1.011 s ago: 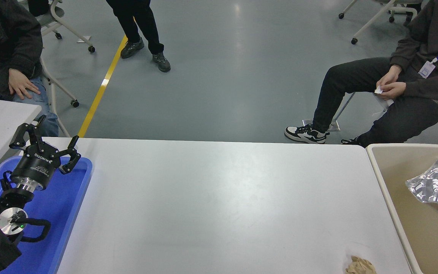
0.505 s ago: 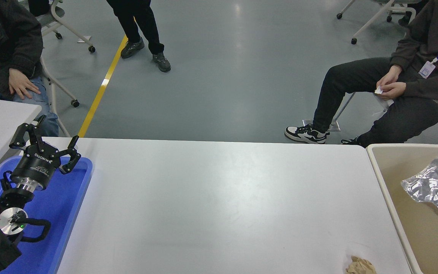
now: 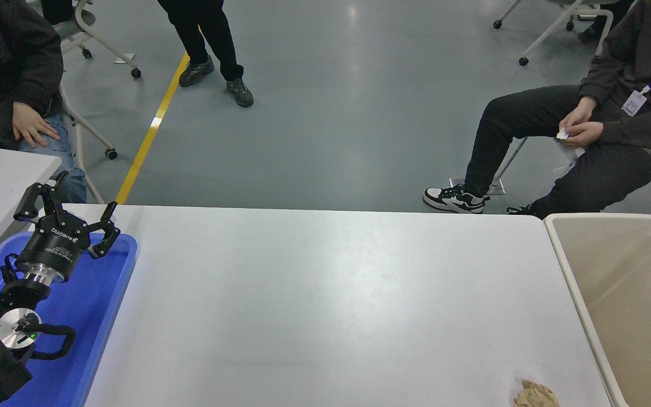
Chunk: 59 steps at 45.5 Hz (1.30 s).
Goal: Clean the table surface
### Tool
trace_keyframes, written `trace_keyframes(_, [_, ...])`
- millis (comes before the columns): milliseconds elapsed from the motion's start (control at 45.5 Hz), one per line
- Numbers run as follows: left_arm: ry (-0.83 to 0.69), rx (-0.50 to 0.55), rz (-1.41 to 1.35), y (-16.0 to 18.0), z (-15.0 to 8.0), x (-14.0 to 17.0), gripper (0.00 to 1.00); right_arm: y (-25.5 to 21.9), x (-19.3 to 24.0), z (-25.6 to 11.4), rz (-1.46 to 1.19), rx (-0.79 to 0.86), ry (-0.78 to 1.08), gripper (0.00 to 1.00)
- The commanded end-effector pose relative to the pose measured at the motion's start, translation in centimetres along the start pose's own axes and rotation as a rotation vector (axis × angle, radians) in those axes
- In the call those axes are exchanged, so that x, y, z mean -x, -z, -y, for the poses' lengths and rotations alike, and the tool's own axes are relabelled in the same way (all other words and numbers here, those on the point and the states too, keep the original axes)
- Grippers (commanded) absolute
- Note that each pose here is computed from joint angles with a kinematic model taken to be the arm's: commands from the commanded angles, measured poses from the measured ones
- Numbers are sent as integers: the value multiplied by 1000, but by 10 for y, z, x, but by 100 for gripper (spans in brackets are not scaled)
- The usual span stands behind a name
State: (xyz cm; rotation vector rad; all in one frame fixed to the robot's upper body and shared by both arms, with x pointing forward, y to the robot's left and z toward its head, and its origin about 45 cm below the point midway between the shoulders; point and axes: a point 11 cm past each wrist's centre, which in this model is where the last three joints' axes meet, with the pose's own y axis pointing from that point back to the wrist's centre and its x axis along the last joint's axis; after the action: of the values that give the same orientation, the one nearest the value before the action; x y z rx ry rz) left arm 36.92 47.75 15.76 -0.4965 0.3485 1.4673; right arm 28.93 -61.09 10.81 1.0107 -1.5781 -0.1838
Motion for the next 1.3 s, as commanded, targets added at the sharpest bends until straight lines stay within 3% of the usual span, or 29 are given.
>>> trace_keyframes(0, [0,1,0,0,0,0,100,3,-3,0,17,-8,-5,100])
trace_keyframes(396, [0,-1,0,0,0,0,100,12,-27,-2,71,-27,-50,100])
trace_keyframes(549, [0,-1,0,0,0,0,100,26,-62,-7,264,-93,-56,100])
trace_keyframes(769, [0,-2,0,0,0,0,100,61,-73,-19,569,-267,56,100])
trace_keyframes(1099, [0,-1,0,0,0,0,100,89,-41,-28,797,-378,215,100])
trace_keyframes(1275, [0,-1,0,0,0,0,100,134,-2,-43,999,-513,384,100])
